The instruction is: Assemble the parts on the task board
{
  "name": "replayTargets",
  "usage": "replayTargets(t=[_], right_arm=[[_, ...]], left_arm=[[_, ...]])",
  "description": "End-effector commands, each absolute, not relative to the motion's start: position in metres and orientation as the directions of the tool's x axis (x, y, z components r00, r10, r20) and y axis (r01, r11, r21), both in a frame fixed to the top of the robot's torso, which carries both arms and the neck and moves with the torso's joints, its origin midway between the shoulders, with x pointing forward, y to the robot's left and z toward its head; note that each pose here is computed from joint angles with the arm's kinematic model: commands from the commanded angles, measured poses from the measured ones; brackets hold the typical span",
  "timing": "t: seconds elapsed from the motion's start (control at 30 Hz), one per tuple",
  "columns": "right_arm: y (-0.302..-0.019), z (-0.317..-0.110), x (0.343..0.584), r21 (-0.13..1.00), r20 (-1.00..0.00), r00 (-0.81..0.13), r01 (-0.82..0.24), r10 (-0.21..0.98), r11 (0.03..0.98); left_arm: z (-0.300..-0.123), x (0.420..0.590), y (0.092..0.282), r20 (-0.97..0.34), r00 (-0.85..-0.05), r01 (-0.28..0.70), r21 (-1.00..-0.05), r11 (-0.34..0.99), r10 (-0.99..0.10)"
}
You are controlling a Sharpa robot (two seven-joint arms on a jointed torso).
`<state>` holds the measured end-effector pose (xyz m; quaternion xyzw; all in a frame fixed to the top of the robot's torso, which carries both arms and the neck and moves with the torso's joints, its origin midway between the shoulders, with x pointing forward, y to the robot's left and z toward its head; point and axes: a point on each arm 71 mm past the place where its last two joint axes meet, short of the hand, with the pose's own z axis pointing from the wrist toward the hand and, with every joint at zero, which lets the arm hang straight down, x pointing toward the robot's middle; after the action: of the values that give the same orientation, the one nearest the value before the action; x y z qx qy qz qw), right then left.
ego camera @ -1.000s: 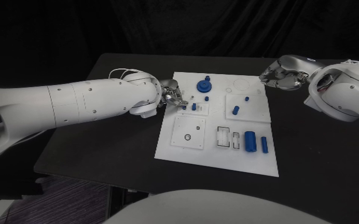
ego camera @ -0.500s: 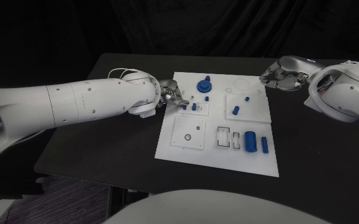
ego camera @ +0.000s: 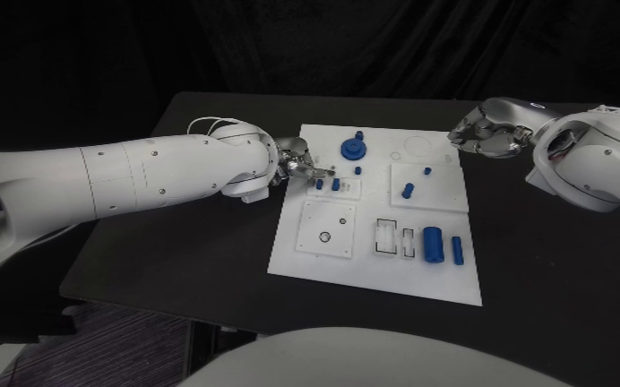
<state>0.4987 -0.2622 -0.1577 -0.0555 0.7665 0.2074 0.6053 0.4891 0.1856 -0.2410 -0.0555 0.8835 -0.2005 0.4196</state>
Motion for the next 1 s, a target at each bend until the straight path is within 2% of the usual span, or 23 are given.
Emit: replayTargets(t=[0.03,0.23,0.43,0.6,0.77,0.8,0.83,0.9,1.0], right_arm=[[-0.263,-0.159,0.499,0.247,-0.949,-0.269,-0.326,0.161,0.912],[-0.263,-0.160,0.498,0.247,-0.949,-0.271,-0.325,0.160,0.913],[-0.264,-0.159,0.498,0.247,-0.950,-0.268,-0.323,0.162,0.913],[-0.266,-0.159,0.497,0.249,-0.951,-0.260,-0.322,0.168,0.913],[-0.268,-0.156,0.496,0.255,-0.954,-0.238,-0.329,0.182,0.909],[-0.268,-0.156,0.496,0.256,-0.955,-0.234,-0.330,0.184,0.909],[-0.268,-0.156,0.496,0.257,-0.955,-0.233,-0.330,0.185,0.908],[-0.269,-0.156,0.495,0.257,-0.955,-0.230,-0.330,0.187,0.908],[-0.269,-0.156,0.495,0.257,-0.955,-0.228,-0.329,0.188,0.909]], left_arm=[[-0.248,0.487,0.187,-0.704,-0.665,0.063,-0.385,0.921,-0.249],[-0.246,0.488,0.187,-0.715,-0.646,0.070,-0.403,0.913,-0.266],[-0.235,0.492,0.185,-0.780,-0.534,0.142,-0.464,0.874,-0.327],[-0.219,0.493,0.184,-0.862,-0.367,0.279,-0.461,0.842,-0.350],[-0.195,0.496,0.178,-0.925,-0.191,0.446,-0.381,0.810,-0.329],[-0.188,0.497,0.176,-0.936,-0.136,0.495,-0.347,0.796,-0.324],[-0.186,0.497,0.176,-0.938,-0.128,0.502,-0.342,0.794,-0.323],[-0.178,0.499,0.172,-0.948,-0.081,0.576,-0.296,0.762,-0.307],[-0.177,0.501,0.166,-0.961,-0.101,0.649,-0.261,0.714,-0.258]])
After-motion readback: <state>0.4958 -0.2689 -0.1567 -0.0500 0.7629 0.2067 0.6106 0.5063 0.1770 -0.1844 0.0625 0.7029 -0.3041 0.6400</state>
